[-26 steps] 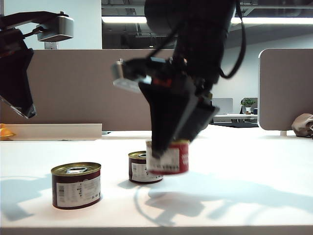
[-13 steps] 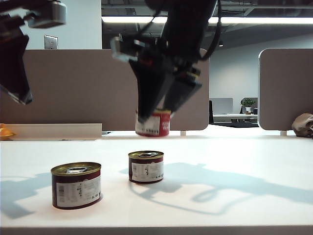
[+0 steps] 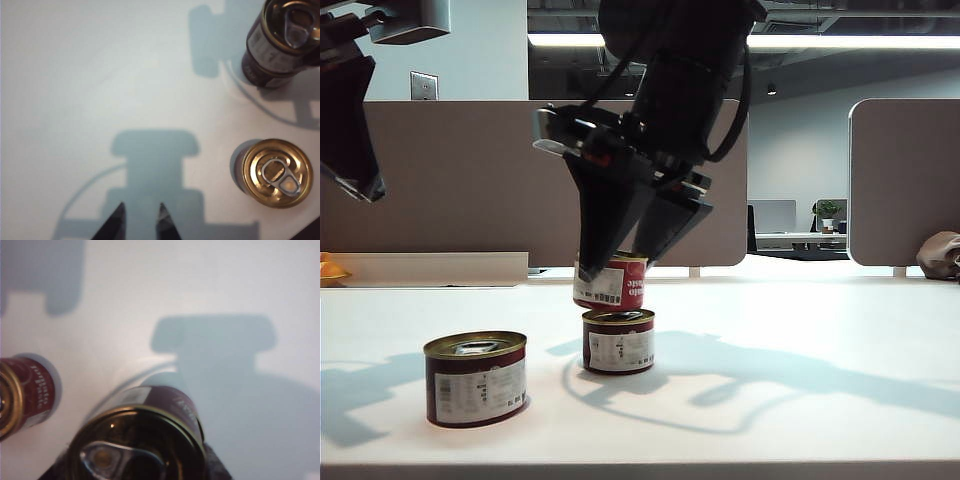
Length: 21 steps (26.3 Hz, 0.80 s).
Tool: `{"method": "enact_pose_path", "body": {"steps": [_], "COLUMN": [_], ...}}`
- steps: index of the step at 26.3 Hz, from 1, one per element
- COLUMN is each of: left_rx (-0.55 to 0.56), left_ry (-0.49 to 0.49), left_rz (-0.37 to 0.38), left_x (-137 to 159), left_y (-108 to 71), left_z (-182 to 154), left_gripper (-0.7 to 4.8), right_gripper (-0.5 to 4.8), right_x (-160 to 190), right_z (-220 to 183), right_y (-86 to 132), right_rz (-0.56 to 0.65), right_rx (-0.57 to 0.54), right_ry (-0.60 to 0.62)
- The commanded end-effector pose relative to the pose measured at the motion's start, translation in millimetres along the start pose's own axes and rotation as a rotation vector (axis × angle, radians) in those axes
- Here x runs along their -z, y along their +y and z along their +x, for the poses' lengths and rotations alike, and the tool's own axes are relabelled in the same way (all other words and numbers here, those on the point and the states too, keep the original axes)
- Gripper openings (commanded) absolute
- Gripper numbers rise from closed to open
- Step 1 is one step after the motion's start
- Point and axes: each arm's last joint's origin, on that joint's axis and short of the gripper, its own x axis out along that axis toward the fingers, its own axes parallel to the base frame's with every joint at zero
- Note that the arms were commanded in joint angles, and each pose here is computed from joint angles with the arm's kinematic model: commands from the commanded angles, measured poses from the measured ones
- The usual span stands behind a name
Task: Pick up the cans one by one and stack them together.
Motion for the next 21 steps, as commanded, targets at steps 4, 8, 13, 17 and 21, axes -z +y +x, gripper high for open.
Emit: {"method": "enact_pose_path", "body": {"steps": [4,8,13,17,21], "left_rx": [-0.008,-0.007,-0.007,-0.006,-0.006], "left_ry": [-0.028,-0.028,-0.027,-0.025,-0.025], "left_rz": [0.01,0.01,0.01,0.01,0.009], "left_x": [-3.6,-3.6,-3.5,-3.3,-3.3], "left_y": [0.9,0.9,0.8,0.8,0.8], "left_z": [-1.9,-1.9,-1.9,-1.8,-1.8], "left_gripper": [0.79,0.79,0.79,0.79,0.79], "right_gripper": [2.02,2.02,2.69,3.42,4.79], "right_x": [-0.4,1.3,5.4,5.6,5.3], "right_z": [2.6,7.1,10.4,10.2,8.6], "right_y": [-1.6,-2.2,-3.8,-3.7,-2.1], "right_rz": [0.005,0.009,0.014,0.015,0.022], "right_rx": [0.002,0.002,0.055,0.053,0.058], "right_ry": [0.01,0.034,0.09,0.092,0.09]}}
